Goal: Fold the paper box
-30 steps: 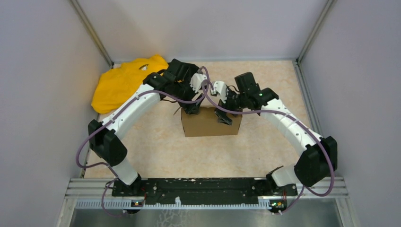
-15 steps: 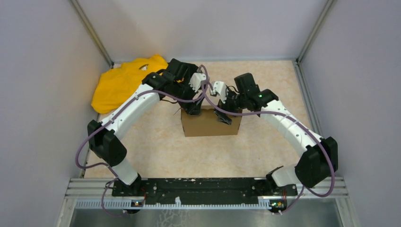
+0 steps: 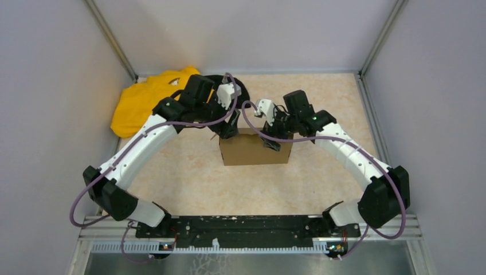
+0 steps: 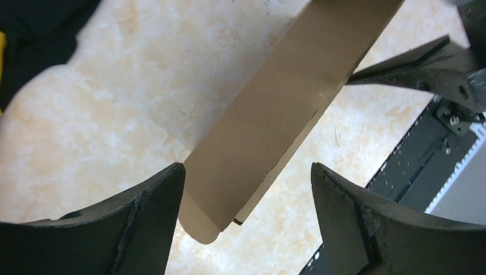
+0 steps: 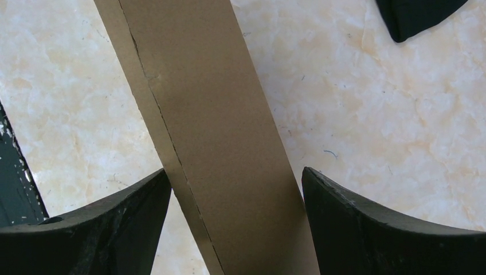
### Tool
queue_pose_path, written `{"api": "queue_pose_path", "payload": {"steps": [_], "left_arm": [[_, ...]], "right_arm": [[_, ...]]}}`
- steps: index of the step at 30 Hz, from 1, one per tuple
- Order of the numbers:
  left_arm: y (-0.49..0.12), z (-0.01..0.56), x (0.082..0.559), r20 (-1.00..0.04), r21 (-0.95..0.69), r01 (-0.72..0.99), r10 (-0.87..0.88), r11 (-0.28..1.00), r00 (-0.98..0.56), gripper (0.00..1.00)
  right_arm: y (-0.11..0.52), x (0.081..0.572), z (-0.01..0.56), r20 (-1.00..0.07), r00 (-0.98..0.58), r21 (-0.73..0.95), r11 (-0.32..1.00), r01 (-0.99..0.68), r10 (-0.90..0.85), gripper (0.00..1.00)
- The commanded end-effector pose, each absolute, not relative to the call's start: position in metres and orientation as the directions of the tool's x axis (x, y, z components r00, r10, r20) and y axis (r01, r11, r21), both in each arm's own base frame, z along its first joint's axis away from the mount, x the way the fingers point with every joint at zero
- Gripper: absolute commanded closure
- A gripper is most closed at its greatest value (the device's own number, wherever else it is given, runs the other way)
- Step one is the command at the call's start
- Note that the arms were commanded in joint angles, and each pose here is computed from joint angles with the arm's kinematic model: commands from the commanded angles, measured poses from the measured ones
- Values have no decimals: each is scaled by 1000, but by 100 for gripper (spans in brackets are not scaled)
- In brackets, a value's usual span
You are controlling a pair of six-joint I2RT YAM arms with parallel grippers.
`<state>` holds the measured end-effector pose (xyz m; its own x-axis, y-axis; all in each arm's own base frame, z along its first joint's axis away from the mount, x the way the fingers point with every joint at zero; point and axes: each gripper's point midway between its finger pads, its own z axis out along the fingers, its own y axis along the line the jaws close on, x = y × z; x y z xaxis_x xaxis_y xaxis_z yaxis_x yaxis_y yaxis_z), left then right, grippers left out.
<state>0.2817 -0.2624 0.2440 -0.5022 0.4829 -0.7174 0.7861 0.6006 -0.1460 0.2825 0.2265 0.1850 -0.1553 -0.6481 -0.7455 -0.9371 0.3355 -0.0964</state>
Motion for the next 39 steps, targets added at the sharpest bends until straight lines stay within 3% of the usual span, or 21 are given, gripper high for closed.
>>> {"api": "queue_pose_path", "payload": {"steps": [1, 6, 12, 14, 15, 18, 19, 21, 39], "left_arm": [[-252, 281, 297, -807, -107, 698, 348, 708, -476, 14], [-225, 295, 291, -826, -131, 562, 223, 817, -517, 21], [-213, 278, 270, -778, -225, 465, 129, 856, -615, 53], [-210, 265, 264, -747, -234, 446, 133, 864, -651, 56], [-208, 262, 260, -738, -238, 441, 135, 865, -662, 55], [-200, 256, 252, -731, -242, 420, 120, 875, -671, 28], [-199, 254, 250, -730, -243, 419, 120, 875, -673, 23], [-197, 252, 247, -729, -238, 422, 126, 875, -673, 22], [-210, 263, 263, -758, -232, 463, 140, 855, -638, 19]], "right_arm": [[225, 262, 163, -695, -226, -19, 331, -943, -682, 19], [225, 263, 165, -698, -223, -23, 333, -943, -680, 16], [228, 262, 168, -693, -221, -16, 321, -947, -687, 15], [229, 261, 169, -690, -222, -14, 319, -948, -689, 14], [230, 261, 168, -689, -222, -12, 317, -948, -690, 14], [232, 260, 171, -688, -220, -8, 311, -950, -691, 12], [232, 260, 172, -688, -218, -9, 309, -951, -692, 11], [234, 262, 176, -689, -215, -11, 307, -952, -692, 2], [248, 286, 229, -720, -260, -12, 385, -923, -644, 1]]}}
